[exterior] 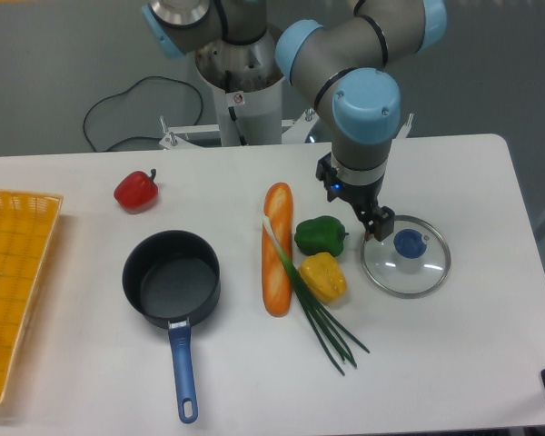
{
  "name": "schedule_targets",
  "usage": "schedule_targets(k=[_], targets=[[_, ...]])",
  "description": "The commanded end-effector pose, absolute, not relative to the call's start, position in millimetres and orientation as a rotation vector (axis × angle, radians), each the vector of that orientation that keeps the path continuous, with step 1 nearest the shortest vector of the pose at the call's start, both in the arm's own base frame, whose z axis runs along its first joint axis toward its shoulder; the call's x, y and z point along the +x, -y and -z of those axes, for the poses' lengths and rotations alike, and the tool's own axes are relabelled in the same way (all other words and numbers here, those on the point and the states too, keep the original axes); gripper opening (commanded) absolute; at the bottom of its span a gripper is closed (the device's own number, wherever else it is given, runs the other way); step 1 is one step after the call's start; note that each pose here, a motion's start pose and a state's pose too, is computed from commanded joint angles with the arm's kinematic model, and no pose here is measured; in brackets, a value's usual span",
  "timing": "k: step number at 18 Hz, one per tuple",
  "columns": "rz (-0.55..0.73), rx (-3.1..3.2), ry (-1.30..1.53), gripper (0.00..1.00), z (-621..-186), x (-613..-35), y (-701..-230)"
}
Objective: Place the lid on the table
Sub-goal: 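Raise the gripper slightly away from the glass lid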
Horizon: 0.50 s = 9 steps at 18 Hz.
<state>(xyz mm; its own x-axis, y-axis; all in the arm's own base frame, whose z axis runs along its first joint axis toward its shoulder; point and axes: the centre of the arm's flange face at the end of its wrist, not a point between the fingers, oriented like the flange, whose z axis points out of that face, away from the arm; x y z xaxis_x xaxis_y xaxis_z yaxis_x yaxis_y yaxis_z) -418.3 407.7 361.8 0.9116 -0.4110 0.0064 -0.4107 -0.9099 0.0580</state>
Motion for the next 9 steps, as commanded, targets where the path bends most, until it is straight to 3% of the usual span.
schedule_targets(k=[9], targets=[[-0.039, 3.009, 0.615, 1.00, -361, -406, -410]])
